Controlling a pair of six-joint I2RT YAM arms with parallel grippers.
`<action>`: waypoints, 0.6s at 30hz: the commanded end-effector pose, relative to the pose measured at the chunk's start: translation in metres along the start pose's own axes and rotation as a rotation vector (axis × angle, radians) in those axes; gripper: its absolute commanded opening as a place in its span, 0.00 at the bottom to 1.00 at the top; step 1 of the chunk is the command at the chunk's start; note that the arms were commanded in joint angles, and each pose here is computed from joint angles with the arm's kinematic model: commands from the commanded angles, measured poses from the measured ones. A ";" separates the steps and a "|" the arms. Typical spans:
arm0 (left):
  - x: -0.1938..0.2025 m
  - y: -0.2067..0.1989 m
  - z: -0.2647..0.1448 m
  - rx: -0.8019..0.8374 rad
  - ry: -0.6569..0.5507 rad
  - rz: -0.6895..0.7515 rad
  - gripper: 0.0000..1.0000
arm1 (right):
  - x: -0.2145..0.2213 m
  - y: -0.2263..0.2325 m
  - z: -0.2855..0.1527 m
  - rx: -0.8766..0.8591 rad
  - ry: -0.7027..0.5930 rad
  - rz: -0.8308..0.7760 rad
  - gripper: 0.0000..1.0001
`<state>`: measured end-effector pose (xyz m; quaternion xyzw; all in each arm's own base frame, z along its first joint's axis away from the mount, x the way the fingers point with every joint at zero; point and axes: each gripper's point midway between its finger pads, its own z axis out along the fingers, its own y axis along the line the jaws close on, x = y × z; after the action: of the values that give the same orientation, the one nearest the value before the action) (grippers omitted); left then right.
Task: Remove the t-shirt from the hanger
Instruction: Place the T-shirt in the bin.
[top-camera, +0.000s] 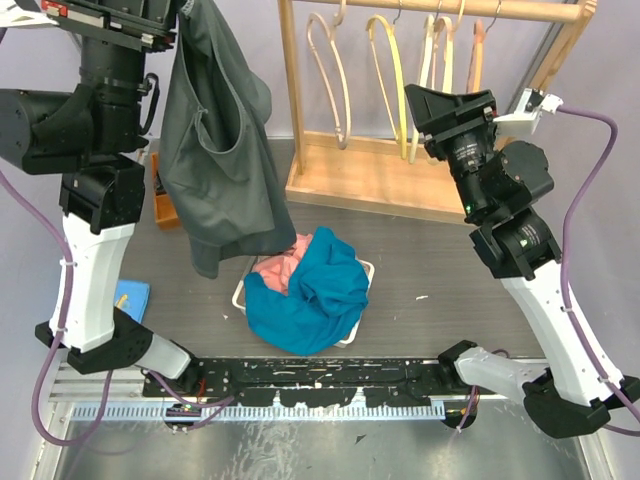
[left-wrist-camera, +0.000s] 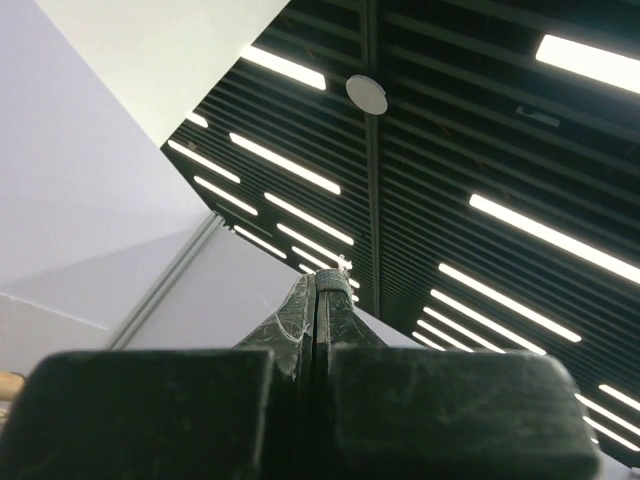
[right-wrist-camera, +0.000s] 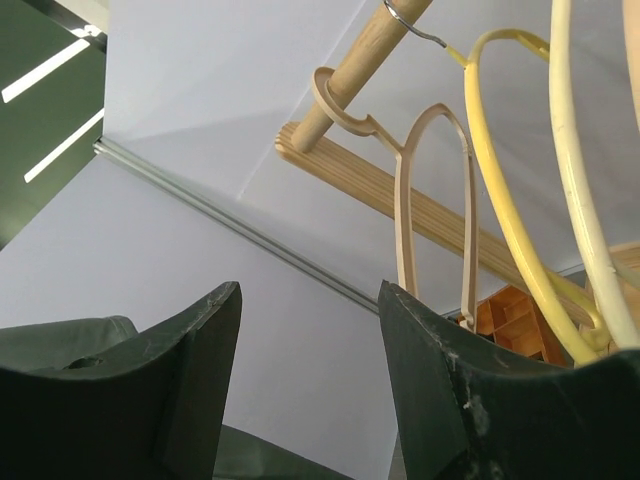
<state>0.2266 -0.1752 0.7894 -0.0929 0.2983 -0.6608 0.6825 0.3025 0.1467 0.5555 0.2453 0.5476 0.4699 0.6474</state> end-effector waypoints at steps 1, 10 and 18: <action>-0.001 -0.009 -0.004 0.031 0.002 -0.074 0.00 | -0.021 0.012 -0.011 -0.029 -0.061 -0.014 0.63; 0.061 0.041 -0.041 -0.127 0.226 -0.045 0.00 | -0.031 0.008 -0.028 -0.001 -0.079 -0.037 0.63; 0.145 0.074 -0.108 -0.292 0.515 0.042 0.00 | -0.038 0.004 -0.042 0.021 -0.085 -0.047 0.64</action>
<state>0.2407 -0.2648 0.6564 -0.0499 0.5058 -0.6355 0.5812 0.2702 0.1178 0.5607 0.2532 0.5384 0.4479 0.6674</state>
